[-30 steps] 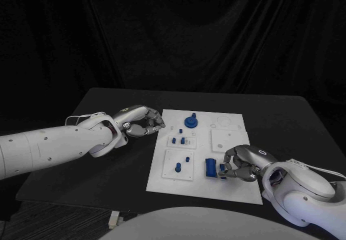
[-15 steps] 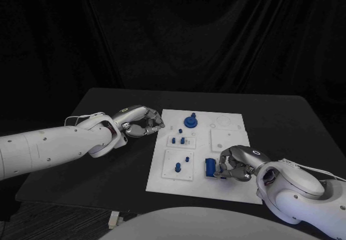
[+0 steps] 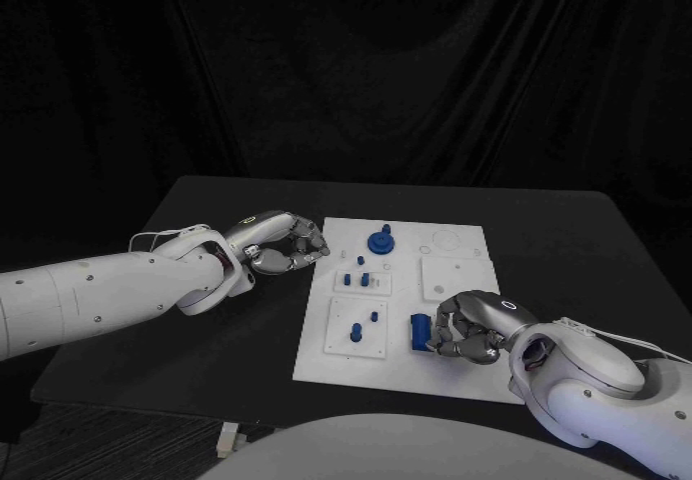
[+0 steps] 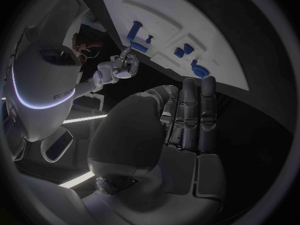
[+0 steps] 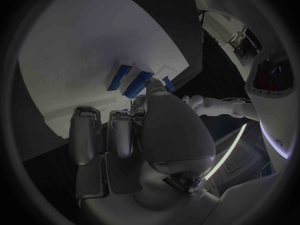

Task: Assemble the parts on the task board

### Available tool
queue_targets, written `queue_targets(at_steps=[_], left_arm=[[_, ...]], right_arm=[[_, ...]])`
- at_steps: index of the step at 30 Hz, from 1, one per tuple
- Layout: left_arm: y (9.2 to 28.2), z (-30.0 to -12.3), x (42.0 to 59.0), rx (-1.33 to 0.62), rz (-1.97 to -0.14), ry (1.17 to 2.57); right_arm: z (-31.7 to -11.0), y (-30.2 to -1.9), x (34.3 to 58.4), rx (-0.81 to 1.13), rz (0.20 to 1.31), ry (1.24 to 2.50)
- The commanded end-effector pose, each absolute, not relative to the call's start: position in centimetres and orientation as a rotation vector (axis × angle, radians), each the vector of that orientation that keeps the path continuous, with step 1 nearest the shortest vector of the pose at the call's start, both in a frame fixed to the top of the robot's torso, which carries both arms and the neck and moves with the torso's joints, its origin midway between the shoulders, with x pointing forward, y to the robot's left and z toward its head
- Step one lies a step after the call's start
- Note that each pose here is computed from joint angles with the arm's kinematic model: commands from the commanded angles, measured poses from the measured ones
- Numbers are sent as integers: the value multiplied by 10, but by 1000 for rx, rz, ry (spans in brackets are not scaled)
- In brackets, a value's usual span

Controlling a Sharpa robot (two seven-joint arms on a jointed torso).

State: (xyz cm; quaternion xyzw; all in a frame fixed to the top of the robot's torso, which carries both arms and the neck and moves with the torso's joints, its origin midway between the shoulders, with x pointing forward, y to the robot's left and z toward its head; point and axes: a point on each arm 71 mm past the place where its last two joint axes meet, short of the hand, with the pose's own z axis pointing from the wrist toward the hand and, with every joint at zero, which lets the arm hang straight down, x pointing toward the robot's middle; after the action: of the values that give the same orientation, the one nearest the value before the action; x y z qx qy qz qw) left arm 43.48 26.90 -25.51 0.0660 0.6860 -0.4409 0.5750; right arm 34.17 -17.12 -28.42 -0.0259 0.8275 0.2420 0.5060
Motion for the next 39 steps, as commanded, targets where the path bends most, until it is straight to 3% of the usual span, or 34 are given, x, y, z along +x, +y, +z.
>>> queue_targets(at_steps=[1, 16, 39], left_arm=[[267, -255, 434, 162, -1053, 1603], [267, -255, 434, 162, -1052, 1604], [266, -255, 434, 164, -1056, 1604]], right_arm=[[-282, -171, 343, -61, 604, 1963], [-281, -167, 339, -105, 639, 1969], [-289, -164, 340, -117, 583, 1998]])
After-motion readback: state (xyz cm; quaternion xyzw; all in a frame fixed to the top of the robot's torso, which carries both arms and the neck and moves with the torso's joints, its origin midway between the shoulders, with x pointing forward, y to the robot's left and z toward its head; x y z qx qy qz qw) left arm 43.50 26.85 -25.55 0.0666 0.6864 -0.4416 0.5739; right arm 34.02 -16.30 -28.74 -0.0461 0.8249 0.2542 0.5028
